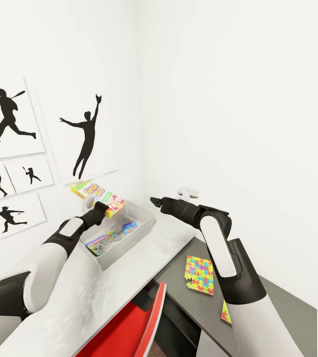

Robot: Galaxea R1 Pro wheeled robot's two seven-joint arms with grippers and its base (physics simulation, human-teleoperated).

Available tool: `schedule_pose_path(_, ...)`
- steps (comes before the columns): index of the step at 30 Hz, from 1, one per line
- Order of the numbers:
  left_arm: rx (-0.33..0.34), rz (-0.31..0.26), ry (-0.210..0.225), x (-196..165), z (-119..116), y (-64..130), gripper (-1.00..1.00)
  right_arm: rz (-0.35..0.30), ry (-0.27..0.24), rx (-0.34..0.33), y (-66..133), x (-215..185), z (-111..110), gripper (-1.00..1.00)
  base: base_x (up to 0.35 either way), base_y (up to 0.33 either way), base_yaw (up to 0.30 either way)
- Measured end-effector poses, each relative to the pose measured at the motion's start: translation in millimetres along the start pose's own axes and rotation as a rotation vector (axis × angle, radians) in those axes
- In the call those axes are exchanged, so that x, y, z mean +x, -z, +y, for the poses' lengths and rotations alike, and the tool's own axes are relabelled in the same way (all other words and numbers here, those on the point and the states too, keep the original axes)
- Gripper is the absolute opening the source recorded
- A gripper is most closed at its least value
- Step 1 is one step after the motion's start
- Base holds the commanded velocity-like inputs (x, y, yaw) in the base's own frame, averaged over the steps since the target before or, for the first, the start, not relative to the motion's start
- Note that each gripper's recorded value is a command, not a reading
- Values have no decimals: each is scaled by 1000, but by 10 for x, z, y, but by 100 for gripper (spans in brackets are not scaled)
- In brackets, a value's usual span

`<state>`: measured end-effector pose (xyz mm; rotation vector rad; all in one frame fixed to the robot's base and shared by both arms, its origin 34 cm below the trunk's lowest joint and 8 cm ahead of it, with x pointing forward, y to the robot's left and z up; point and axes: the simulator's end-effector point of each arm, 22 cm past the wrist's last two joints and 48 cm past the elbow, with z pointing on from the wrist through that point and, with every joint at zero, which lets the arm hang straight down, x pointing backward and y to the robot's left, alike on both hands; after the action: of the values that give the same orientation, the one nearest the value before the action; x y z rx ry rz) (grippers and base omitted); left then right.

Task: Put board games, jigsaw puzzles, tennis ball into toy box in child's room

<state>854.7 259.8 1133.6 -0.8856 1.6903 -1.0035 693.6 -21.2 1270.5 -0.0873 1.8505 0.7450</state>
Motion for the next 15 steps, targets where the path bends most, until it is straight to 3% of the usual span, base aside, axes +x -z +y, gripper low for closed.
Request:
schedule_pose_path(6, -169, 20, 17, 191, 318, -16, -100, -1, -1, 1, 1, -3, -8, 100, 0, 0, 0)
schedule_pose_path(11, -236, 19, 33, 250, 437, -4, -100, -1, -1, 1, 2, -4, -7, 100, 0, 0, 0)
schedule_pose_path(15, -234, 2, 123, 212, 462, 8, -100, 0, 0, 0, 0, 0, 2, 100, 0, 0, 0)
